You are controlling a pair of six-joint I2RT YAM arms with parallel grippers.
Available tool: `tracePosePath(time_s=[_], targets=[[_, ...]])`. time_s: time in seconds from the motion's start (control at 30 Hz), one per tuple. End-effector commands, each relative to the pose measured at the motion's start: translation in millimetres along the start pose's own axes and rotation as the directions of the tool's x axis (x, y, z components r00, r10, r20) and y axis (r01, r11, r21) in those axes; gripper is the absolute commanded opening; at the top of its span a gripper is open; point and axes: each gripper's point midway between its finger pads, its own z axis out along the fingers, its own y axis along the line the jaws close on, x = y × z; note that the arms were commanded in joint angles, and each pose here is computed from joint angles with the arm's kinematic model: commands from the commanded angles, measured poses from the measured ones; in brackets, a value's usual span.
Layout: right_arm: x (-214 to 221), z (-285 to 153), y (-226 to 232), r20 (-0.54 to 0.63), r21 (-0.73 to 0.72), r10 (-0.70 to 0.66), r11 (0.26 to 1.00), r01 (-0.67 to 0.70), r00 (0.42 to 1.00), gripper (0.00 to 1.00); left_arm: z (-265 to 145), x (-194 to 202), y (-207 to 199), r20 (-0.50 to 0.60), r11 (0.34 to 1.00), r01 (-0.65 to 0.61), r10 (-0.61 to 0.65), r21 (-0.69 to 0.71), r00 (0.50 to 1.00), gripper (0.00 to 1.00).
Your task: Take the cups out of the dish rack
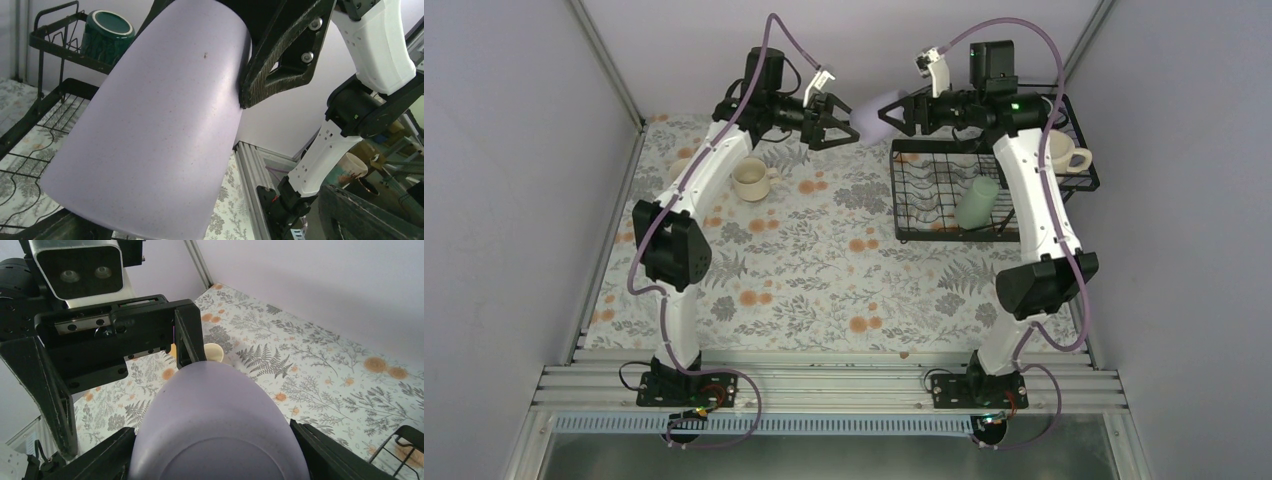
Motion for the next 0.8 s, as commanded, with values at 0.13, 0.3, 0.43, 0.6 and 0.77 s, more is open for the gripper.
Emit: tracePosePath(time_s=[0.13, 0.3, 0.43, 0.6, 0.77], targets=[[12, 33, -9, -0.035, -0.107, 0.056, 0.992, -0.059, 0.998, 0.63, -8, -27, -43, 0.027, 0.995, -0.082, 0.081, 0.050, 0.996, 0.78], [14, 44, -15, -0.048, -0.122, 0.073, 0.989, -0.079, 0.996, 0.66, -12, -30, -44, 0.030, 0.995, -0.085, 0.083, 0.052, 0.996, 0.56], [15, 47, -18, -0.053, -0.127, 0.079, 0.988, -0.085, 0.995, 0.68, -13, -31, -44, 0.031, 0.995, -0.081, 0.080, 0.051, 0.996, 0.48], [16, 50, -27, -0.056, -0.115, 0.085, 0.989, -0.091, 0.995, 0.70, -13, -31, -44, 0.032, 0.996, -0.076, 0.074, 0.053, 0.997, 0.33], [15, 49, -32, -0.053, -0.104, 0.089, 0.990, -0.094, 0.995, 0.71, -11, -28, -42, 0.029, 0.997, -0.064, 0.062, 0.054, 0.998, 0.10]])
